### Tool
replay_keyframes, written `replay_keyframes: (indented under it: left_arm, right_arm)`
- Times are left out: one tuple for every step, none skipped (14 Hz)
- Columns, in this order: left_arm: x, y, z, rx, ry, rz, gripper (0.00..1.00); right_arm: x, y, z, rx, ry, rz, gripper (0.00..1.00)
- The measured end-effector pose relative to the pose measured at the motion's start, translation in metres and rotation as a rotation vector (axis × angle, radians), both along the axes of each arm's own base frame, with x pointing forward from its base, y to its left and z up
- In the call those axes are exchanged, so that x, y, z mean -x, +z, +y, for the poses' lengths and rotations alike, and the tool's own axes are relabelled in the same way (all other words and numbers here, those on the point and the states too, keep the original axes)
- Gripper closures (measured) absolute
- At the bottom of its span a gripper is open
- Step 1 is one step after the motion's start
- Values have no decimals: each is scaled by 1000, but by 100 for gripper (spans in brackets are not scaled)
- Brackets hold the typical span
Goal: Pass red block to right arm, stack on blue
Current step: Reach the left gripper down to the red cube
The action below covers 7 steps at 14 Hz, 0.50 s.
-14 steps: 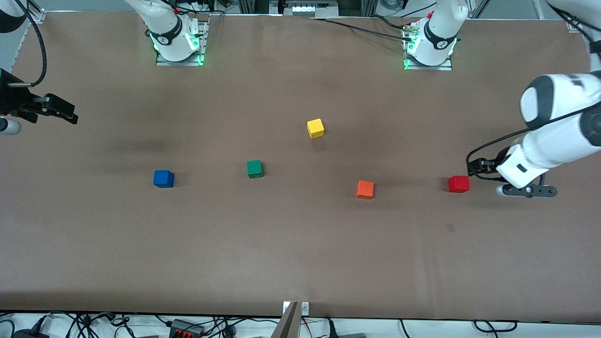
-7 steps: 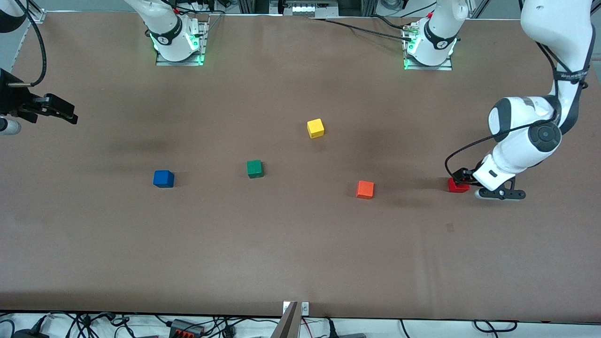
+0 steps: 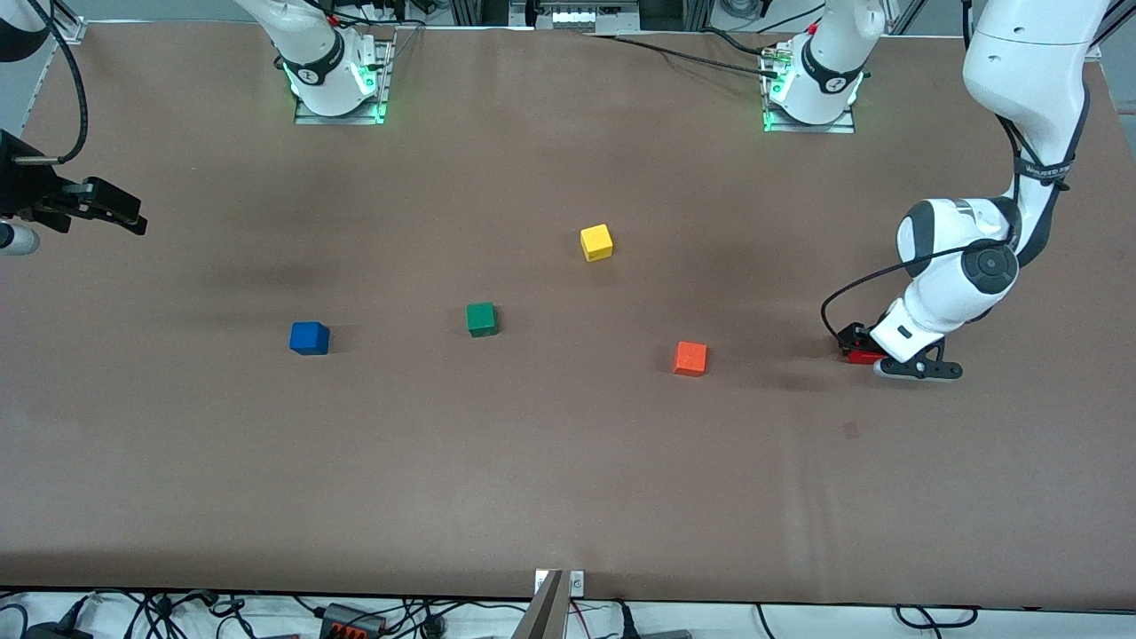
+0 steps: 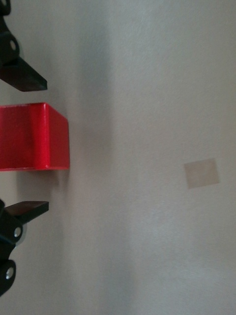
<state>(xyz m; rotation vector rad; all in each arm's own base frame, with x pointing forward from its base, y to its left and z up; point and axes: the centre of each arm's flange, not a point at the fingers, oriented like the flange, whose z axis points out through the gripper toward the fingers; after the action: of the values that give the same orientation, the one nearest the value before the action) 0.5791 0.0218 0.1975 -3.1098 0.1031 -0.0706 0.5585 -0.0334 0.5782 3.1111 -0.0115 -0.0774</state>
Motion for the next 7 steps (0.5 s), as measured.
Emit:
replay_keyframes:
  left_arm:
    - [1, -3, -1, 1, -2, 5, 12]
    - [2, -6, -1, 1, -3, 11, 17]
    - [3, -9, -1, 1, -2, 15, 17]
    - [3, -11, 1, 1, 0, 18, 22]
    - [4, -12, 2, 1, 3, 20, 28]
    - [4, -13, 4, 2, 5, 22, 28]
    - [4, -14, 5, 2, 7, 24, 33]
  right_arm:
    - [0, 0, 0, 0, 0, 0, 0]
    - [-1, -1, 0, 0, 0, -1, 0]
    - [-2, -1, 0, 0, 0, -4, 0]
    - [-3, -3, 0, 0, 0, -4, 0]
    - [-4, -4, 0, 0, 0, -3, 0]
    - [-5, -6, 0, 0, 0, -3, 0]
    - [-5, -6, 0, 0, 0, -2, 0]
